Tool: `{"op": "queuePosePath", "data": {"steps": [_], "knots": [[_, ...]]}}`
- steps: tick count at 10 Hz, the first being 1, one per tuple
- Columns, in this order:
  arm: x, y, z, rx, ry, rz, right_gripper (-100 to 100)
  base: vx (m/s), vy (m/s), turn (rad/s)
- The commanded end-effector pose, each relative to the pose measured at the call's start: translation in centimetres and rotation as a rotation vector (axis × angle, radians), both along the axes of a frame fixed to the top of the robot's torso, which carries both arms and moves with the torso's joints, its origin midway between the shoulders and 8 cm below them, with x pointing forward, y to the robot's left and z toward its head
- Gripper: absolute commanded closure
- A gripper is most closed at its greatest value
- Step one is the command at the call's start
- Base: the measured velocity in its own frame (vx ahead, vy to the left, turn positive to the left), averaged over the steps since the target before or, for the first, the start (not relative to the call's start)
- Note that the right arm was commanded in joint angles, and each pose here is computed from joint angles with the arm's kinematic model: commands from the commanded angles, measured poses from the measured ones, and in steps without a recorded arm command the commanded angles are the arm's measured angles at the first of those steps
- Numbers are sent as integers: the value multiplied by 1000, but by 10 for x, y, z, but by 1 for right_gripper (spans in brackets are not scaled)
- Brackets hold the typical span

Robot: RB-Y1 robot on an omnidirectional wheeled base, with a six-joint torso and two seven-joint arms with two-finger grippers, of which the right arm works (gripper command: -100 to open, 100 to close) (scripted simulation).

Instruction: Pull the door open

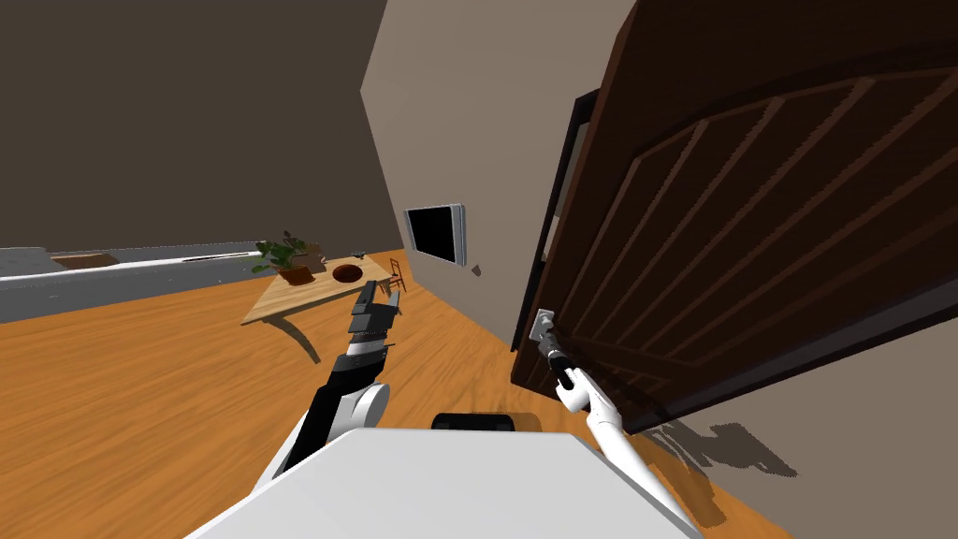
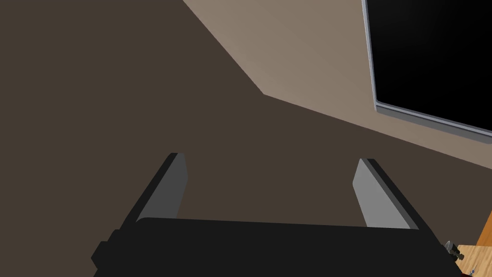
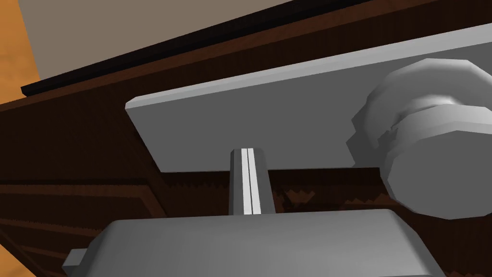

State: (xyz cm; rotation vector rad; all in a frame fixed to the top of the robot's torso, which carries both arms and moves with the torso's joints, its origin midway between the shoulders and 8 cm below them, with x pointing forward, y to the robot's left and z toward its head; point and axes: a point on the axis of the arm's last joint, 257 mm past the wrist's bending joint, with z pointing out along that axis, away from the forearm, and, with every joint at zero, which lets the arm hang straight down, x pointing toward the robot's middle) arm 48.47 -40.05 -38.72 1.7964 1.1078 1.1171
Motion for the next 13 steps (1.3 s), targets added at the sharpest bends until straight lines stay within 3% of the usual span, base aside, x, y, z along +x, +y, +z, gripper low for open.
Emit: {"op": "queuePosePath", "data": {"steps": [1, 6, 7, 9, 10, 12, 13], "knots": [[-1, 7, 4, 64, -24, -7, -100, -14, 19, -66], [-1, 30, 15, 269, -98, -33, -100, -14, 13, -72], [-1, 30, 15, 282, -99, -37, -100, -12, 8, -48], [-2, 42, 22, 391, -141, -49, -100, -14, 9, -99], [-2, 42, 22, 408, -143, -54, -100, -14, 13, -43], [-3, 53, 32, 520, -186, -64, -100, -14, 12, -99], [-3, 53, 32, 538, -188, -70, -100, -14, 10, -50]]}}
